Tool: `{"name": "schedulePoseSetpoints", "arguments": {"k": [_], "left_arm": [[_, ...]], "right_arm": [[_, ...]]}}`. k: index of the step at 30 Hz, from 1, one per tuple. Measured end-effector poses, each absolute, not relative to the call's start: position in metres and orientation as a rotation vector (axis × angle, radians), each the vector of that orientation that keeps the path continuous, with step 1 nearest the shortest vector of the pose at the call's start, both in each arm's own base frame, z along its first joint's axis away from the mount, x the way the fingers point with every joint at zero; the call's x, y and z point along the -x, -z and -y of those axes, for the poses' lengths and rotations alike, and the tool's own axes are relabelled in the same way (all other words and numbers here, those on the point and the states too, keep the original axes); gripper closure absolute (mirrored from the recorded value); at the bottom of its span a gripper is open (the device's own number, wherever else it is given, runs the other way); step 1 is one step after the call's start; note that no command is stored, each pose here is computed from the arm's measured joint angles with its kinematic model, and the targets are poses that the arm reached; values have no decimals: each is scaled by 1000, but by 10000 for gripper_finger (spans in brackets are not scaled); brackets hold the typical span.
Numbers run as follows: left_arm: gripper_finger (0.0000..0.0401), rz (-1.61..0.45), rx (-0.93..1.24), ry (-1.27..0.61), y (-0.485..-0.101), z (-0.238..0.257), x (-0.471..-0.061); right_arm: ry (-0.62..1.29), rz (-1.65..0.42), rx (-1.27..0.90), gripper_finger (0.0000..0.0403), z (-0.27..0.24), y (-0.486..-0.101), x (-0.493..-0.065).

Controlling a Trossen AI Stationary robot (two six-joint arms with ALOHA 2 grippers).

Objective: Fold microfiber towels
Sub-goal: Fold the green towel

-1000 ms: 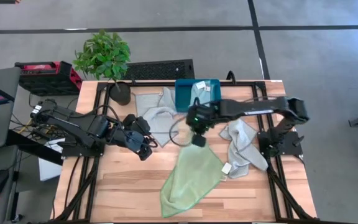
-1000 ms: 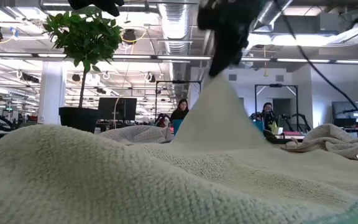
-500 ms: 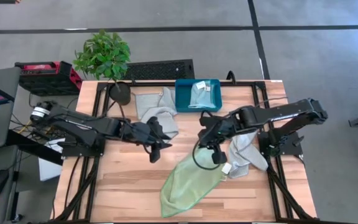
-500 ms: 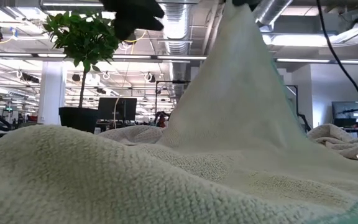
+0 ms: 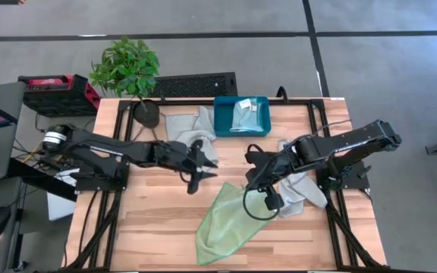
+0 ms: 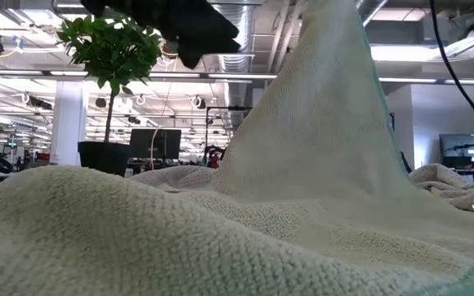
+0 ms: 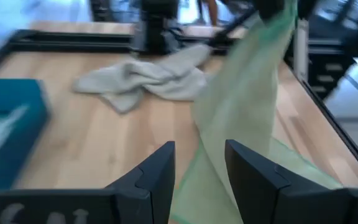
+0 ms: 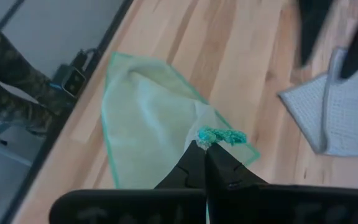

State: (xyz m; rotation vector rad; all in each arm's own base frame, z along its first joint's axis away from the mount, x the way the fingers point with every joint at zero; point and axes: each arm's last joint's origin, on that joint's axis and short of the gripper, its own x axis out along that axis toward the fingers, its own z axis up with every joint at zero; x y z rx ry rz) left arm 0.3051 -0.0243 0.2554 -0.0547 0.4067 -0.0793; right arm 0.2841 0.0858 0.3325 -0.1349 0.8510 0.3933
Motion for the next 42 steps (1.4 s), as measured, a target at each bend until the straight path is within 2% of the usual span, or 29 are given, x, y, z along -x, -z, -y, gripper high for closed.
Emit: {"name": "schedulePoseSetpoints", "arguments": {"k": [5, 10, 15, 21, 26, 34, 42], "left_arm": [[269, -524, 123, 137, -220, 25, -323], [269, -679, 311, 237, -186, 26, -334], [269, -793, 411, 192, -153, 31, -341], [269, -730, 249, 108, -136, 36, -351], [269, -708, 214, 6, -134, 32, -353], [269, -675, 188, 0, -112, 33, -366], [269, -654, 88, -56, -116, 31, -371]], "right_arm": [[-384, -833, 96, 397, -88, -343, -283], [-378, -833, 83, 396, -88, -345, -283], [-353, -853, 49, 396, -85, -344, -283], [-353, -851, 47, 396, -85, -344, -284], [-351, -851, 47, 396, -85, -344, -284], [-351, -852, 47, 396, -85, -344, -284], [-352, -852, 47, 396, -85, -344, -284]]}}
